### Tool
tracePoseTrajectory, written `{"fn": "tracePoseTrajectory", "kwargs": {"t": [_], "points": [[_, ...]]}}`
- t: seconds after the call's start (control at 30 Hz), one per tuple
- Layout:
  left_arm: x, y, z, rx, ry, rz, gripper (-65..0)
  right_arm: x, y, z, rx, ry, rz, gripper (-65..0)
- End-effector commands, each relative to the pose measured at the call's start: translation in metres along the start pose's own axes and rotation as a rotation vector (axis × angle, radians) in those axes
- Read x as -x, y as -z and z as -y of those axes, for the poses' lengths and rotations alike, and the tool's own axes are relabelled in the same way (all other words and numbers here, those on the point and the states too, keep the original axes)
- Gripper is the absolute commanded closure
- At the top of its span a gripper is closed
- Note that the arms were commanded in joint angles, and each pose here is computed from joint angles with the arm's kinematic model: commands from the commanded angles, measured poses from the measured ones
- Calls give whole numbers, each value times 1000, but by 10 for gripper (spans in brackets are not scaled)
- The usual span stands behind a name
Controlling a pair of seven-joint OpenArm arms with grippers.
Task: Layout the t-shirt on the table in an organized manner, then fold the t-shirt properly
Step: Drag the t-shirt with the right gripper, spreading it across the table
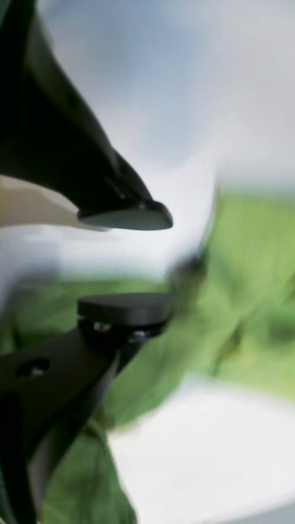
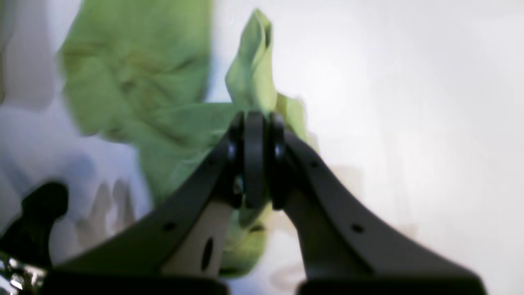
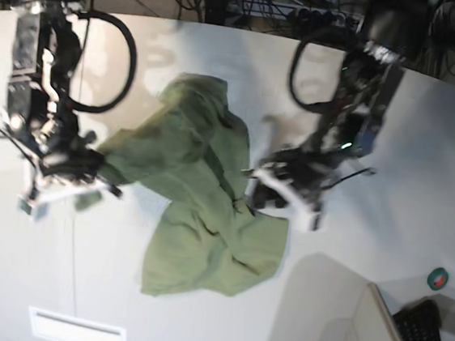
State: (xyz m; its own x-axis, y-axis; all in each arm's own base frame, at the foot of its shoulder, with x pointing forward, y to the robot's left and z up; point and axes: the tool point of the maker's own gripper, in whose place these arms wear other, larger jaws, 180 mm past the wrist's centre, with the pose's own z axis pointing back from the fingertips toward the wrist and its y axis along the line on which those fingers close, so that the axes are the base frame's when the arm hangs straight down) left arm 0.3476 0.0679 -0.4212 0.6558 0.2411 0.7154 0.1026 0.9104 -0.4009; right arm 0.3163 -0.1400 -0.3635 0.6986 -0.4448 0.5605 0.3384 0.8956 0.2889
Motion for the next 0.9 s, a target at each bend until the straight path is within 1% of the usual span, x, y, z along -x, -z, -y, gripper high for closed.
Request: {"fn": "tracePoseTrajectory", "kwargs": {"t": [0.0, 0.07, 0.17, 0.23, 0.3, 0.37, 0.4, 0.47, 0.57, 0.73, 0.8, 0.87], "points": [[-18, 9, 21, 48, 23, 36, -244, -25, -7, 4, 1, 21, 73, 0], [-9, 23, 51, 106, 60, -3, -242, -43, -11, 25, 41, 78, 119, 0], [15, 24, 81, 171, 108, -56, -242, -65, -17, 52, 89, 146, 191, 0], [38, 25, 99, 208, 136, -107, -242, -68, -21, 71, 125, 186, 205, 0], [60, 28, 103, 214, 158, -153, -242, -60, -22, 86, 158, 210, 198, 0], [72, 35, 107, 215, 158, -146, -242, -52, -22, 91, 168, 211, 183, 0], [78, 38, 104, 204, 157, -139, -242, -49, -22, 92, 171, 210, 178, 0], [75, 46, 94, 179, 175, -110, -242, -43, -22, 95, 178, 211, 165, 0], [69, 47, 77, 146, 170, -100, -242, -28, -23, 107, 207, 216, 137, 0], [39, 29, -5, -7, 117, -34, -242, -3, -30, 150, 302, 312, 106, 0], [26, 15, -28, -40, 113, 2, -242, 9, -29, 162, 332, 351, 85, 0], [13, -3, -42, -57, 119, 44, -242, 29, -21, 167, 347, 379, 20, 0]]}}
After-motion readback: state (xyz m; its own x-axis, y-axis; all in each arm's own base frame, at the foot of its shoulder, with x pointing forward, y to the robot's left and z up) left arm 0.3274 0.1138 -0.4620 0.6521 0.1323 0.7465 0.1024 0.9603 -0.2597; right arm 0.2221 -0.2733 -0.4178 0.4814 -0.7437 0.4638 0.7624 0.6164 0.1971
